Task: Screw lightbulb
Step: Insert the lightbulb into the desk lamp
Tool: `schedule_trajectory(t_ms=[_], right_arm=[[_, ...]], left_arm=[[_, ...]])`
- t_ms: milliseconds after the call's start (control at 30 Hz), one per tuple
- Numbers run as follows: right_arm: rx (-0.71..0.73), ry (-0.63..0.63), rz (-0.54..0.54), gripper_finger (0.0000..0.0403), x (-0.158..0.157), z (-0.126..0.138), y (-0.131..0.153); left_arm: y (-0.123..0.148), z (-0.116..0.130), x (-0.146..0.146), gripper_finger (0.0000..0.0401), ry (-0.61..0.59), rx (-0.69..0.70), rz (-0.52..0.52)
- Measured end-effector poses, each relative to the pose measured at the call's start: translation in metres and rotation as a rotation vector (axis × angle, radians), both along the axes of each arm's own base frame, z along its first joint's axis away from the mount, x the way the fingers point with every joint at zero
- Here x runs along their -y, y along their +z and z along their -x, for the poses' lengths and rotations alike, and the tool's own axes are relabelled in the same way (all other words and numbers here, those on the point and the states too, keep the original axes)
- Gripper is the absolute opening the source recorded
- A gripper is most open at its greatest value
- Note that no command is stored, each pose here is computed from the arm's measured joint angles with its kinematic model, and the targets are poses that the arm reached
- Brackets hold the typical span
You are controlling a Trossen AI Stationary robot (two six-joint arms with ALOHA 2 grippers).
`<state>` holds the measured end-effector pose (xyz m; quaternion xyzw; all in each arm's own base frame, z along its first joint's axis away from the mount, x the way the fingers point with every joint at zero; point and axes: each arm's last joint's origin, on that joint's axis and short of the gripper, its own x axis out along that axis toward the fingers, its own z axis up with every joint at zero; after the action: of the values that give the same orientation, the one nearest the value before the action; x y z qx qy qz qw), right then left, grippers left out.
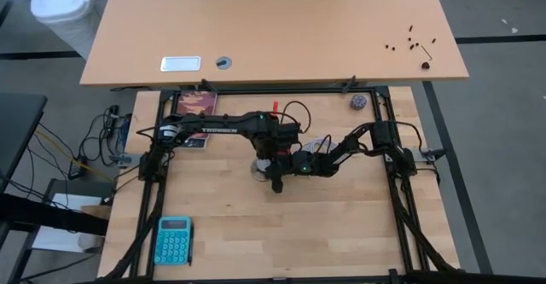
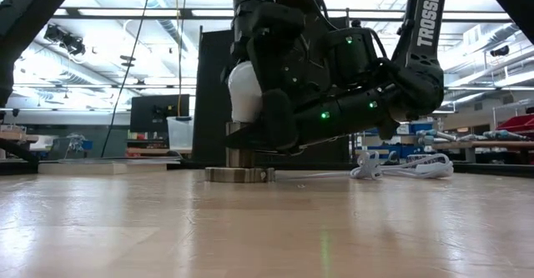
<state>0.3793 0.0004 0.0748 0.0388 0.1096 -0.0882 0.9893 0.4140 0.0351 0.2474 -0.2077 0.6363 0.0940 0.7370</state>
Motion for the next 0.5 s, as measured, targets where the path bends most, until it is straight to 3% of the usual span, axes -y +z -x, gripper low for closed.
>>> schedule_trajectory(t_ms=[133,333,500], right_arm=[[0.003,0.001,-0.005,0.0185,0.0,0.0,0.0],[0.005,0.004,-0.011,0.0185,0.0,0.0,0.0],[0.009,0.003,-0.025,0.0185,0.0,0.0,0.001]], left_arm=[[0.001,0.002,-0.005,0.0371,0.004,-0.015,-0.028],[0.001,0.006,-0.009,0.0363,-0.06,-0.049,-0.089],[0.024,0.005,-0.011,0.035,-0.12,-0.009,-0.146]])
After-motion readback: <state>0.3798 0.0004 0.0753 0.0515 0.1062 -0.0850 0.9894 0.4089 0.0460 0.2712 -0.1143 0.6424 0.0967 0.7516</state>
